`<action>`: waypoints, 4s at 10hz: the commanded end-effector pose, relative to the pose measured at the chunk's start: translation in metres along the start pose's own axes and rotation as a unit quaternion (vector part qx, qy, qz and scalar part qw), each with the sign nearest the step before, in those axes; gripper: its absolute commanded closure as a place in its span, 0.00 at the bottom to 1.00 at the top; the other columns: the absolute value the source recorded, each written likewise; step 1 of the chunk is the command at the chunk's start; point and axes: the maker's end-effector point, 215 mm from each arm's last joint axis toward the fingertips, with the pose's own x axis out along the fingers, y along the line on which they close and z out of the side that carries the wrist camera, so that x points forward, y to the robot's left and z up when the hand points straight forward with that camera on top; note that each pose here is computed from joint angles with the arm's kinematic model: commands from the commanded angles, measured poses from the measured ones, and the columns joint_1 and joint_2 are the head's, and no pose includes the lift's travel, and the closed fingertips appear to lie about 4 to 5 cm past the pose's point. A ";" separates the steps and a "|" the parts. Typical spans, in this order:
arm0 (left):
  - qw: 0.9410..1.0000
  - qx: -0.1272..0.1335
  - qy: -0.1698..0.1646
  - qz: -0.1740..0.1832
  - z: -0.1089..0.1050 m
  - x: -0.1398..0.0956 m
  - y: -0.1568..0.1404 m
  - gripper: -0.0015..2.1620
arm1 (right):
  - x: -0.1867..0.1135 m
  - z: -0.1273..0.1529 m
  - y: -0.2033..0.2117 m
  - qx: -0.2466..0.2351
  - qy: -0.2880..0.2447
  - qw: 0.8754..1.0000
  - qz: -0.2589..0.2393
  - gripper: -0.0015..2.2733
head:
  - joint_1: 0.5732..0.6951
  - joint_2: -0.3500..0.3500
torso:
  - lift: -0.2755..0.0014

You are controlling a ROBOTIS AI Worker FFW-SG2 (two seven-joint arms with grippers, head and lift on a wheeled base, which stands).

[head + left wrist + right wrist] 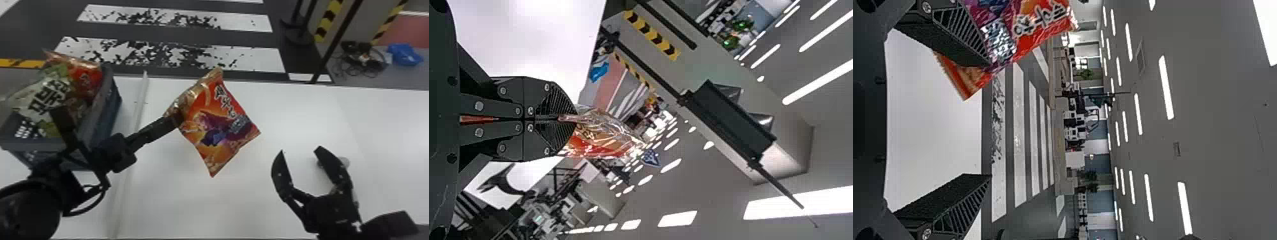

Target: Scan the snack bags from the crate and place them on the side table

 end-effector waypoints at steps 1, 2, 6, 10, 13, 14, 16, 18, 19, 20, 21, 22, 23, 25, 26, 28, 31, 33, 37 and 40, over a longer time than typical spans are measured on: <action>0.999 0.004 0.047 0.005 -0.031 0.029 0.007 0.99 | -0.001 0.003 -0.001 -0.002 -0.001 1.000 -0.001 0.04 | 1.00 0.31 | 0.66; 0.996 0.026 0.078 0.022 -0.046 0.039 0.011 0.99 | -0.001 0.004 -0.001 -0.001 -0.002 1.000 -0.001 0.04 | 1.00 0.25 | 0.66; 0.983 0.081 0.144 0.081 -0.072 0.058 0.036 0.00 | -0.001 0.004 0.005 0.002 -0.003 1.000 0.004 0.04 | 1.00 0.18 | 0.66; 0.948 0.176 0.169 0.207 -0.061 0.038 0.073 0.02 | -0.001 0.002 0.004 0.001 -0.001 1.000 0.004 0.04 | 1.00 0.22 | 0.66; 0.904 0.295 0.107 0.291 -0.005 0.005 0.067 0.02 | 0.003 -0.004 0.004 0.003 0.010 1.000 0.005 0.04 | 1.00 0.30 | 0.66; 0.894 0.332 0.064 0.295 0.022 -0.005 0.054 0.02 | 0.006 -0.010 0.005 0.005 0.021 1.000 0.007 0.04 | 1.00 0.34 | 0.66; 0.884 0.372 -0.020 0.282 0.066 -0.027 0.036 0.02 | 0.013 -0.028 0.006 0.016 0.057 0.998 0.010 0.04 | 1.00 0.39 | 0.66; 0.876 0.383 -0.065 0.287 0.087 -0.056 0.031 0.02 | 0.021 -0.046 0.011 0.030 0.101 0.994 0.023 0.04 | 1.00 0.45 | 0.66; 0.871 0.387 -0.083 0.290 0.094 -0.073 0.027 0.03 | 0.025 -0.060 0.011 0.040 0.134 0.990 0.029 0.04 | 1.00 0.48 | 0.66; 0.873 0.379 -0.094 0.293 0.095 -0.089 0.026 0.03 | 0.031 -0.076 0.007 0.068 0.172 0.982 0.038 0.04 | 1.00 0.52 | 0.66; 0.867 0.386 -0.107 0.296 0.100 -0.106 0.020 0.03 | 0.038 -0.087 0.002 0.079 0.199 0.976 0.038 0.04 | 1.00 0.55 | 0.66; 0.865 0.386 -0.115 0.300 0.102 -0.117 0.017 0.04 | 0.042 -0.095 -0.001 0.095 0.223 0.969 0.043 0.04 | 1.00 0.57 | 0.66; 0.865 0.382 -0.117 0.305 0.103 -0.128 0.016 0.04 | 0.046 -0.100 -0.003 0.105 0.238 0.965 0.045 0.04 | 1.00 0.59 | 0.66; 0.869 0.376 -0.114 0.300 0.095 -0.133 0.014 0.04 | 0.061 -0.113 -0.017 0.134 0.272 0.952 0.040 0.04 | 1.00 0.61 | 0.66; 0.871 0.375 -0.112 0.298 0.093 -0.132 0.013 0.04 | 0.065 -0.116 -0.021 0.156 0.285 0.945 0.042 0.04 | 1.00 0.60 | 0.66; 0.875 0.371 -0.107 0.293 0.088 -0.128 0.013 0.04 | 0.068 -0.120 -0.034 0.188 0.303 0.934 0.036 0.04 | 1.00 0.58 | 0.66; 0.880 0.363 -0.098 0.290 0.080 -0.125 0.016 0.04 | 0.075 -0.141 -0.040 0.245 0.333 0.910 0.036 0.04 | 1.00 0.54 | 0.66; 0.882 0.360 -0.096 0.288 0.078 -0.124 0.017 0.04 | 0.079 -0.148 -0.043 0.266 0.345 0.900 0.037 0.04 | 1.00 0.53 | 0.66; 0.888 0.348 -0.087 0.287 0.070 -0.125 0.021 0.04 | 0.099 -0.164 -0.034 0.297 0.360 0.883 0.050 0.04 | 1.00 0.54 | 0.66; 0.889 0.346 -0.085 0.287 0.068 -0.125 0.023 0.04 | 0.099 -0.182 -0.030 0.290 0.380 0.877 0.049 0.04 | 1.00 0.56 | 0.66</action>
